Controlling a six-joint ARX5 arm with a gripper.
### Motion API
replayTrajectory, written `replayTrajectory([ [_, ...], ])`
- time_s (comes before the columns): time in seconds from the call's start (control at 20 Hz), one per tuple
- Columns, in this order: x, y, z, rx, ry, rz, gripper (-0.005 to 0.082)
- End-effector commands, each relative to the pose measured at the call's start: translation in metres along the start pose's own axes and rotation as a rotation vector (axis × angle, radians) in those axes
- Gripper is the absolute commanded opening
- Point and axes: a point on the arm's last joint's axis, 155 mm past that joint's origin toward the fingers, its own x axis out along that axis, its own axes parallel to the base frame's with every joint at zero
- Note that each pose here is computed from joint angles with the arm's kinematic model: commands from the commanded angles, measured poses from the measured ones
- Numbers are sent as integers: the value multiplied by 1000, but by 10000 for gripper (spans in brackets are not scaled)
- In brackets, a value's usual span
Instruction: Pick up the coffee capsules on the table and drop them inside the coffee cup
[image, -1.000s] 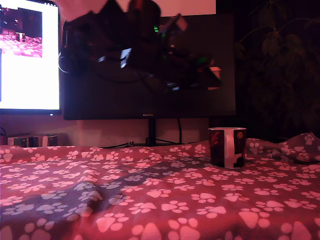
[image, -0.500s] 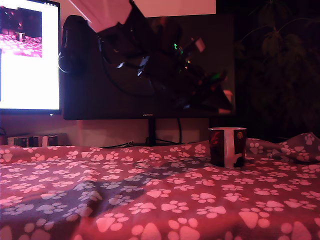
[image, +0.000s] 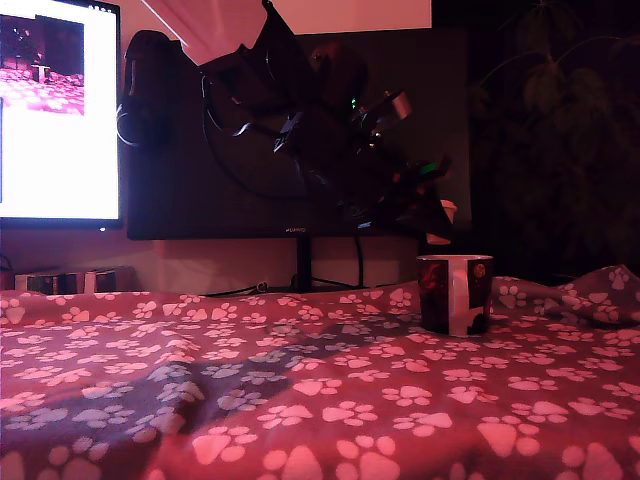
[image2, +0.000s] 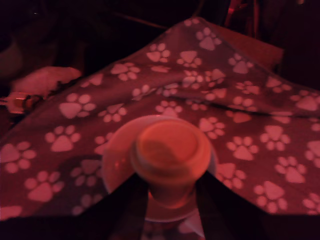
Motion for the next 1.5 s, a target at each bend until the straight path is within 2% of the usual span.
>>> replayTrajectory([
  [0.0, 11, -3, -8, 12, 11, -10, 75],
  [0.25, 11, -3, -8, 14, 8, -10, 84],
  [0.3, 11, -3, -8, 13, 10, -9, 115],
  [0.55, 11, 4, -6, 17, 4, 26, 517],
  [0.6, 11, 5, -6, 17, 4, 34, 553],
  [1.05, 11, 6, -6, 18, 3, 36, 553],
  [1.15, 11, 5, -6, 17, 3, 33, 540],
  [1.25, 11, 5, -6, 16, 4, 33, 451],
  [1.35, 8, 5, -3, 18, 1, 33, 285],
  [1.45, 4, 3, 5, 22, -11, 32, 24],
])
